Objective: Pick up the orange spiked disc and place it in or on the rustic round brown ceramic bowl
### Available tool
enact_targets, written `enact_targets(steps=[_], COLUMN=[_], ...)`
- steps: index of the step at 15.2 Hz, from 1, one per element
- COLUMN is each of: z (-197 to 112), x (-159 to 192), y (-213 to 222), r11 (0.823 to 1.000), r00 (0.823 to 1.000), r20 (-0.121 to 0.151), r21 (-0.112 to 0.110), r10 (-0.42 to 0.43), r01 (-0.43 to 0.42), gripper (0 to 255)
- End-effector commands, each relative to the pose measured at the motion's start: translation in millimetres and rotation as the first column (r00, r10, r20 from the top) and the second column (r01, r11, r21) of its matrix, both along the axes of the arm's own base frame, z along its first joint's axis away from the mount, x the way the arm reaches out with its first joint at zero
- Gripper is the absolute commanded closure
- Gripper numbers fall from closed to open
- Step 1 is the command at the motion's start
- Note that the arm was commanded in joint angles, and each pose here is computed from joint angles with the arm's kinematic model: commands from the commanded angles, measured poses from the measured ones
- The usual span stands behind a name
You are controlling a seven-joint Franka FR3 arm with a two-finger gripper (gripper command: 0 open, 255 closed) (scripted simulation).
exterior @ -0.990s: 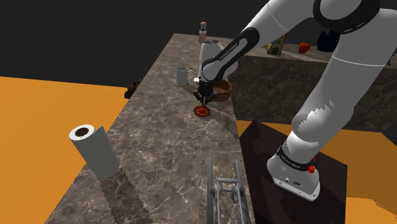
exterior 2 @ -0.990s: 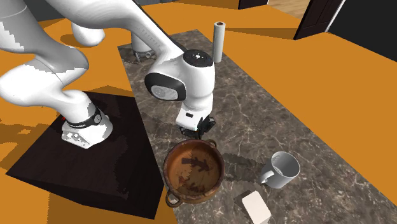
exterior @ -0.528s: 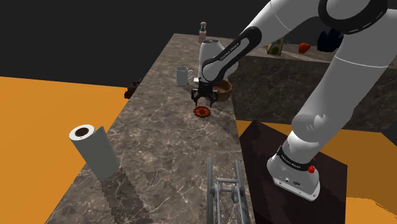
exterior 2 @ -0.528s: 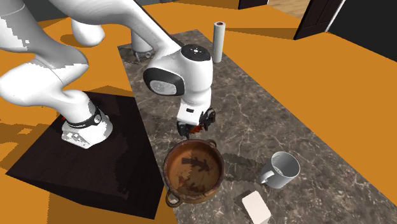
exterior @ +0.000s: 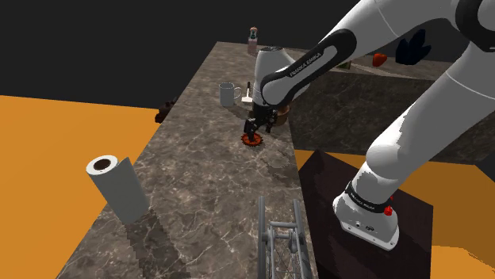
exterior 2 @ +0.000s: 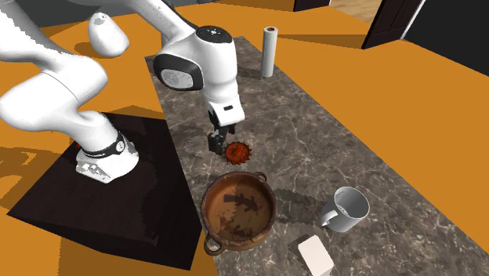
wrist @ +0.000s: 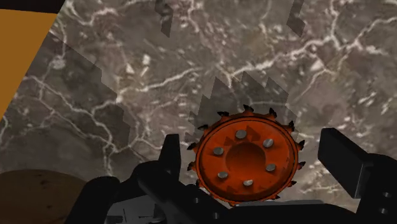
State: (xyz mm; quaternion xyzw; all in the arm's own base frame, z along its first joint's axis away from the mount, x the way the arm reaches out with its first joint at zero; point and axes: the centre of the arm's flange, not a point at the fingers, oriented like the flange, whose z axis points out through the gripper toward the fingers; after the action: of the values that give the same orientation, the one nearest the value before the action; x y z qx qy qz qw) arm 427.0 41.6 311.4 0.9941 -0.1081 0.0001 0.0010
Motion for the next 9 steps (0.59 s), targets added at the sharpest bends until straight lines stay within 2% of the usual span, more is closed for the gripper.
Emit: enact_targets(steps=[1, 6, 9], z=[-6.8, -36.3, -36.3], x=[-3.0, -2.9, -2.9], y=[1.2, 1.1, 1.1], r11=[0.999, 0.999, 0.999], r00=[0.999, 0.999, 0.999], r20=[0.000, 0.000, 0.000], r21=[0.000, 0.000, 0.000], r10=[0.035, 0.035, 0.035], r01=[-0.035, -0.035, -0.035], gripper=[0, 0, 0])
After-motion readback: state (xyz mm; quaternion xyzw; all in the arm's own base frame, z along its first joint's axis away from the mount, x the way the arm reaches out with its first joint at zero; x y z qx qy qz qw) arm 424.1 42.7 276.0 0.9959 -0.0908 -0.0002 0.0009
